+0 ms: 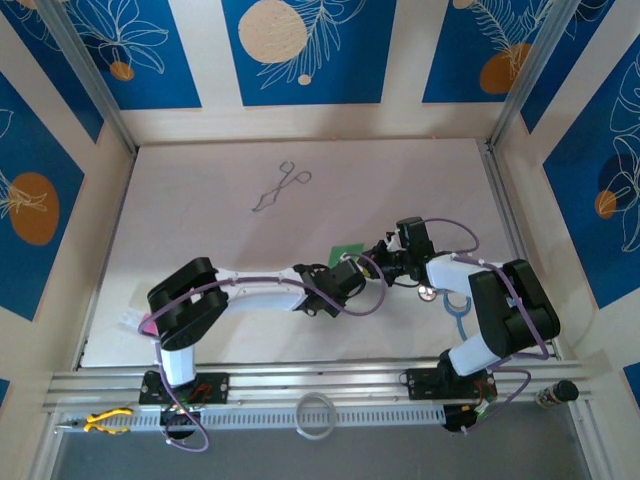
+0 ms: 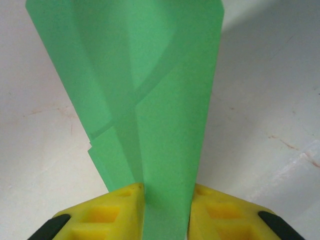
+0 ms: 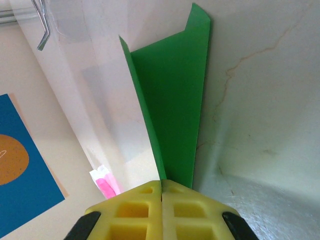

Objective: Fold a paper plane with a square sheet of paper (pick it up from the middle)
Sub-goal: Fold the wing for the fifth time at the center of the table.

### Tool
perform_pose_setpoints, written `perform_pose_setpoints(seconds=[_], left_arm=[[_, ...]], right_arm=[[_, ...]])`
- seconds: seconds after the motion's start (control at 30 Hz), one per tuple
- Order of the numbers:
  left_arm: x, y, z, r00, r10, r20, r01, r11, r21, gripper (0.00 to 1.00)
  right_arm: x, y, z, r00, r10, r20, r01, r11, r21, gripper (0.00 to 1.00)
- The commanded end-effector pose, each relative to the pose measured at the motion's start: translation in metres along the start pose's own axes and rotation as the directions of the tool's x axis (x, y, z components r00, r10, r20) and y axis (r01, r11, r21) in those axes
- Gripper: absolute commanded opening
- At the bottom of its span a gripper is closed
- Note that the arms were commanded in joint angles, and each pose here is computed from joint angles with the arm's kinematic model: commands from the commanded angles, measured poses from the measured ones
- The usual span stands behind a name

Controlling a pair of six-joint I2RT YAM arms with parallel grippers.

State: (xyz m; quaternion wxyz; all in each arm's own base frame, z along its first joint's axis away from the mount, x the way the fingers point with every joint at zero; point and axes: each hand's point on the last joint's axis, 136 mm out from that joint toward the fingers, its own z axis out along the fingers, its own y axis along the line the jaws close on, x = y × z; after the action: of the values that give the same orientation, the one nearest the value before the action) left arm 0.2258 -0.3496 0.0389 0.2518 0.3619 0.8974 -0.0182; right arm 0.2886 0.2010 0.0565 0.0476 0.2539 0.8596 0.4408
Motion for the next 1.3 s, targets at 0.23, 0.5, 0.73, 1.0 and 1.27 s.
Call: perform_pose_setpoints(seconds=[0.23, 0.5, 0.73, 1.0, 1.27], left_arm=[[-0.005, 0.001, -0.008, 0.999, -0.002, 0.035, 0.002, 1.000, -0.014, 0.23], [-0.013, -0.001, -0.013, 0.997, -0.028, 0.075, 0.028, 1.000, 0.009, 0.28], [-0.003, 0.002, -0.005, 0.999, -0.034, 0.037, 0.035, 0.999, -0.021, 0.20], [0.002, 0.007, -0.003, 0.998, -0.050, 0.027, 0.051, 0.998, -0.040, 0.16], [0.002, 0.004, -0.002, 0.997, -0.071, 0.026, 0.072, 0.997, -0.021, 0.04]], right_arm=[[0.007, -0.006, 0.001, 1.000, 0.008, -0.022, -0.008, 1.000, 0.010, 0.05], [0.007, -0.007, 0.001, 1.000, 0.008, -0.022, -0.008, 1.000, 0.010, 0.05], [0.006, -0.007, 0.000, 1.000, 0.009, -0.021, -0.008, 1.000, 0.009, 0.05], [0.006, -0.006, -0.001, 1.000, 0.007, -0.020, -0.006, 1.000, 0.009, 0.05], [0.006, -0.006, -0.004, 1.000, -0.018, -0.010, 0.018, 1.000, 0.016, 0.09]])
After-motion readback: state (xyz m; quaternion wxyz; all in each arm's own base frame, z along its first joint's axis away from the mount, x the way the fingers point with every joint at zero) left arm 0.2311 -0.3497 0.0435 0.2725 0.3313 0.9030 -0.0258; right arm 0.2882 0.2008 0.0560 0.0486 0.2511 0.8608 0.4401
